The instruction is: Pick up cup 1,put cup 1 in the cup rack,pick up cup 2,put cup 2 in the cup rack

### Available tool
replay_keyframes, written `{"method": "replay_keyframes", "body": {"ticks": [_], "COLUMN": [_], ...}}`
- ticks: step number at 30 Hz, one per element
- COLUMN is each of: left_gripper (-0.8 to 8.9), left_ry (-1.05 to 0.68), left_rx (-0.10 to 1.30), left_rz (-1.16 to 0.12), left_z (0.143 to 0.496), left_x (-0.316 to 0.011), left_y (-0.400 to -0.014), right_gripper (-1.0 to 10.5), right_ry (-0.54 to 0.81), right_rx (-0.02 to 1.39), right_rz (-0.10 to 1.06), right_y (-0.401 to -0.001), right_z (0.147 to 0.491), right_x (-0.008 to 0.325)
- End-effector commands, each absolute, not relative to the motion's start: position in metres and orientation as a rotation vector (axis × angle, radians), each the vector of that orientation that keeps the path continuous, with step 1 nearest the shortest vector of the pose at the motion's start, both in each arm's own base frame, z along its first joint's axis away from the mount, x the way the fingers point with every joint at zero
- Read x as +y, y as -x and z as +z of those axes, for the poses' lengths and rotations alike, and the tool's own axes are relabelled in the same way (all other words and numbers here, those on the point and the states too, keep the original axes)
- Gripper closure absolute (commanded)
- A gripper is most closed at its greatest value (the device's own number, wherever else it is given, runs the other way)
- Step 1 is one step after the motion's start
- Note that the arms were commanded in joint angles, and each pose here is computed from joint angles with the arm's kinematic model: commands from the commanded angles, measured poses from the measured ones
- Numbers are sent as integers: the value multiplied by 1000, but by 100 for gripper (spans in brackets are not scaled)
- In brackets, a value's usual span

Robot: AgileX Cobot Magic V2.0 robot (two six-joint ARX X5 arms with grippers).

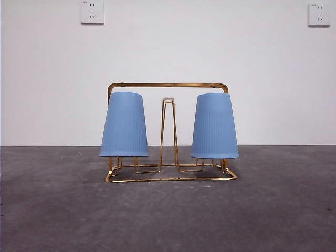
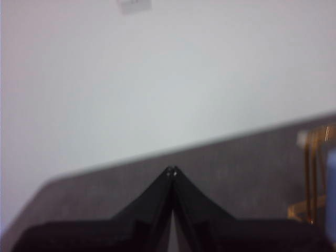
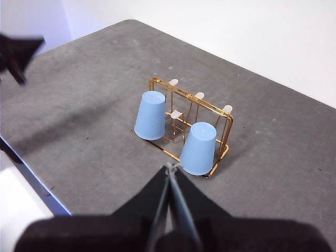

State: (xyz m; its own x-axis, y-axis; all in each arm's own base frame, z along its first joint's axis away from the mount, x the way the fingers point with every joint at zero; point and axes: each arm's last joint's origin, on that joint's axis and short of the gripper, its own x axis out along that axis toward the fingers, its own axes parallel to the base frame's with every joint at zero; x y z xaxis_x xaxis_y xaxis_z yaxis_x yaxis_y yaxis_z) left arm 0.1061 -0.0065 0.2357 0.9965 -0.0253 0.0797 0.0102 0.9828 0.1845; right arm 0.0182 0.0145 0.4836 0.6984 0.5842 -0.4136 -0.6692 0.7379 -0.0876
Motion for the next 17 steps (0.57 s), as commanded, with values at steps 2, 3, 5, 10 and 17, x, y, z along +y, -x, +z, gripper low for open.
{"method": "replay_keyframes", "body": {"ticks": [2, 3, 5, 10, 17], "left_gripper": [817, 817, 817, 817, 817], "left_ry": [-160, -151, -133, -97, -54], "left_rx": [-60, -47, -21, 46, 168], "left_rz": [10, 17, 29, 54, 79], "left_z": [208, 202, 190, 167, 150], "left_x": [-3, -3, -1, 2, 5], "left_y": [-104, -104, -103, -100, -96], "right_gripper": [942, 942, 942, 942, 942], "right_ry": [243, 243, 243, 243, 243], "right_rx": [403, 403, 403, 403, 403], "right_rz": [702, 702, 702, 702, 702], "right_y": [-18, -18, -18, -18, -18], "right_z": [481, 481, 481, 481, 481], "right_x": [14, 14, 14, 14, 14]}}
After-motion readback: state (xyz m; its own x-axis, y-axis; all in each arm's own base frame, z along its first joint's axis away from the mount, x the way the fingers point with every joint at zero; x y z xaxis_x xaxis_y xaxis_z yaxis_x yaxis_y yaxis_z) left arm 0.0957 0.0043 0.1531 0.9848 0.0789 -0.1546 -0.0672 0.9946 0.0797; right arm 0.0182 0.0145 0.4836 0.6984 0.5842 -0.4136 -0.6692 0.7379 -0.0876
